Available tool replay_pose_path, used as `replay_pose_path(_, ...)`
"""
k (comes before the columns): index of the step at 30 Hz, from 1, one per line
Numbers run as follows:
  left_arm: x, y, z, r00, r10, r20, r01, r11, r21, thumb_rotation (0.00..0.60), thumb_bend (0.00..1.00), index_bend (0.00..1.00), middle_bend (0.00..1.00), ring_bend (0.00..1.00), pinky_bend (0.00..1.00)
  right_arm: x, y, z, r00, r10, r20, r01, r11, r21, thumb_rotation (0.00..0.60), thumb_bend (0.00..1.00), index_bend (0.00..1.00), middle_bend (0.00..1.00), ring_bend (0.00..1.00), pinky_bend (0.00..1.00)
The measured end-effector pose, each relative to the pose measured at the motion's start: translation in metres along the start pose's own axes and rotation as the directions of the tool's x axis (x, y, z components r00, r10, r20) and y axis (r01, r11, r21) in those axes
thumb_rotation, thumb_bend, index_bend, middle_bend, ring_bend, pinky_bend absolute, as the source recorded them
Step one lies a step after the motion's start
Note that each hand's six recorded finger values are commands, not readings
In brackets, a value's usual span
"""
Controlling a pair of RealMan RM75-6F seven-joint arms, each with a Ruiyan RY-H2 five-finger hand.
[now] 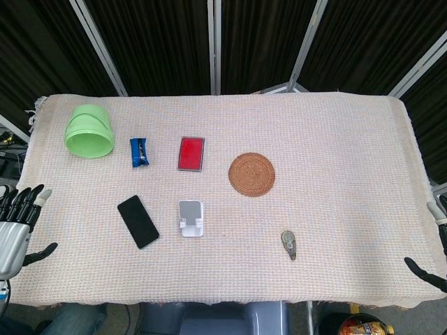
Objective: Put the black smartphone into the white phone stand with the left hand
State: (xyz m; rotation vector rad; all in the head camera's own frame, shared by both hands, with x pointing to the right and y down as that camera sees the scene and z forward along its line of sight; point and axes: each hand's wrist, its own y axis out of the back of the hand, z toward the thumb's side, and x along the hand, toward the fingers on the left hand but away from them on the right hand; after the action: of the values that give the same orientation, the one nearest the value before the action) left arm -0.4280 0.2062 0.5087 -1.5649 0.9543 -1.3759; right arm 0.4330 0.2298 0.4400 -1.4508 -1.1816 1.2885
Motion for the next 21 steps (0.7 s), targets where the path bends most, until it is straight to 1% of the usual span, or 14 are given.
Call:
replay_pose_path(7,0.000,0.001,0.001,1.000,0.009,0.014,-0.009,1.000,0.012,0.600,0.00,0.00,0.00,0.00,0.00,0.000,-0.002,0.000,1.000,0.011,0.003,-0.011,1.000,0.012,0.600,0.00,0.00,0.00,0.00,0.00)
replay_pose_path(11,0.003,-0.004,0.002,1.000,-0.004,0.025,0.003,1.000,0.021,0.600,0.00,0.00,0.00,0.00,0.00,0.001,-0.005,-0.002,1.000,0.025,0.013,-0.025,1.000,0.013,0.600,0.00,0.00,0.00,0.00,0.00)
replay_pose_path(15,0.015,-0.017,0.006,0.997,-0.047,0.061,0.045,0.998,0.040,0.600,0.00,0.00,0.00,0.00,0.00,-0.001,-0.006,-0.002,0.999,0.033,0.018,-0.033,0.999,0.013,0.600,0.00,0.00,0.00,0.00,0.00)
replay_pose_path(17,0.024,-0.026,0.010,0.993,-0.075,0.090,0.070,0.996,0.055,0.600,0.00,0.00,0.00,0.00,0.04,-0.002,-0.008,-0.003,0.999,0.040,0.024,-0.041,0.999,0.016,0.600,0.00,0.00,0.00,0.00,0.00)
replay_pose_path(19,0.036,-0.039,0.016,0.984,-0.116,0.134,0.106,0.991,0.082,0.600,0.00,0.01,0.00,0.00,0.10,-0.003,-0.010,-0.004,0.998,0.049,0.032,-0.049,0.999,0.017,0.600,0.00,0.00,0.00,0.00,0.00)
replay_pose_path(20,0.042,-0.045,0.020,0.978,-0.137,0.155,0.123,0.988,0.097,0.600,0.00,0.02,0.00,0.01,0.12,-0.005,-0.012,-0.004,0.998,0.055,0.036,-0.055,0.998,0.016,0.600,0.00,0.00,0.00,0.00,0.00)
replay_pose_path(21,0.050,-0.055,0.025,0.968,-0.166,0.187,0.146,0.982,0.119,0.600,0.00,0.04,0.00,0.02,0.14,-0.006,-0.013,-0.004,0.998,0.059,0.039,-0.059,0.998,0.015,0.600,0.00,0.00,0.00,0.00,0.00)
